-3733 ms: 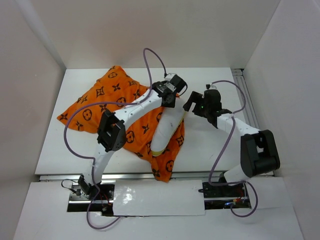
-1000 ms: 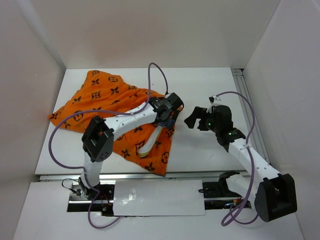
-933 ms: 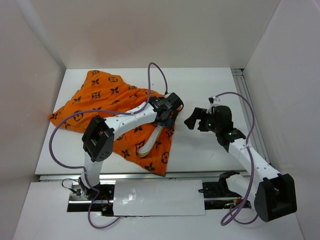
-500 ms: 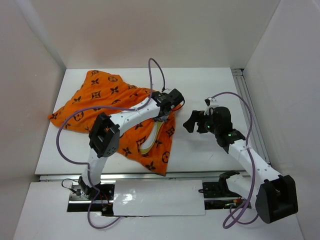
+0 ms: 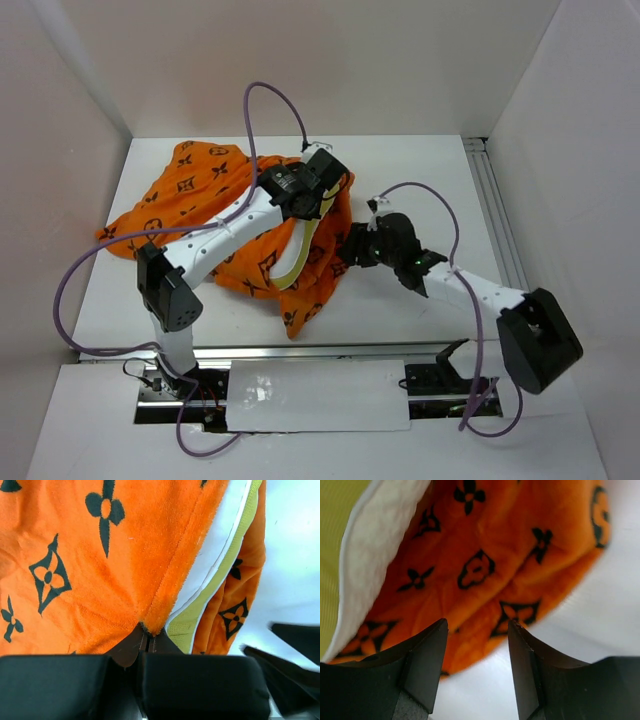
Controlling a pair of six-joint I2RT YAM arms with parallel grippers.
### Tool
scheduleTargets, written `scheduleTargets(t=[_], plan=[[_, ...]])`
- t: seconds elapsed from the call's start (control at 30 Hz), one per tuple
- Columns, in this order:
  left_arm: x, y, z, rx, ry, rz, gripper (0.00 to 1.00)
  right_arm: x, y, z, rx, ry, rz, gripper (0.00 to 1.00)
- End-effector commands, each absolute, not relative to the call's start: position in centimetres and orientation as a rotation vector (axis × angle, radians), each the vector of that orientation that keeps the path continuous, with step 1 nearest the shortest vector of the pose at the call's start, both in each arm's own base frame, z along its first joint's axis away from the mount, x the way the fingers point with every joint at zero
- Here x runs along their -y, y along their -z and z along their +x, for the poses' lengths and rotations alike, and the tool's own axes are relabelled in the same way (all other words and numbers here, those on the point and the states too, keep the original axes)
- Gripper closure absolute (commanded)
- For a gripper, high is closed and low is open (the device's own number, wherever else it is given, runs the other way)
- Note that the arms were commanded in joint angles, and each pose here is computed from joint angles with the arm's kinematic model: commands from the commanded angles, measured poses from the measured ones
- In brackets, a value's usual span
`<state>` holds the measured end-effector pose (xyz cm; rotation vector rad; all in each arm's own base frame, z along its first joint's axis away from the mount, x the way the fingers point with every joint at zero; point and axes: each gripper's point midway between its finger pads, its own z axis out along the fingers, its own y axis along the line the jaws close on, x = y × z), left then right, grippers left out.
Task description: Put the pillow into the pillowcase
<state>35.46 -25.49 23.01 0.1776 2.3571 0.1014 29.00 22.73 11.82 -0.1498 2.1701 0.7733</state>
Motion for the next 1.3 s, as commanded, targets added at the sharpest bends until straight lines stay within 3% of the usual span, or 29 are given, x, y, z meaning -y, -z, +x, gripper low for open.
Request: scheduleTargets(t=[0.0, 0.63, 0.9, 0.97, 1.03, 1.1, 1.27], plan=[[26.0, -25.7, 36.2, -2.281, -0.056, 0.127, 1.0, -25.4, -14.0, 32.6, -2.057, -0.82, -0.052, 0.42], [25.5, -28.4, 34.9, -2.259, 0.055, 0.118, 1.0, -31.1, -9.6, 39.5, -2.004, -0.789, 0.087, 0.37], [25.2, -29.8, 34.1, -2.238, 0.106, 0.113, 1.0, -32.5, -10.9, 42.0, -1.887, -0.805, 0.106, 0.37], [25.1, -29.4, 34.0, -2.245, 0.094, 0.128, 1.0, -33.2, -10.8, 42.0, -1.869, -0.847, 0.082, 0.43], [25.1, -29.4, 34.0, -2.245, 0.094, 0.128, 1.0, -34.0, -11.1, 41.5, -1.865, -0.877, 0.057, 0.6], [24.6, -29.0, 34.3, -2.25, 0.072, 0.117, 1.0, -34.5, -13.1, 41.1, -1.82, -0.9, 0.039, 1.0], [23.5, -28.1, 35.0, -2.253, 0.004, 0.031, 1.0, -31.7, -12.2, 38.4, -1.941, -0.742, 0.028, 1.0]])
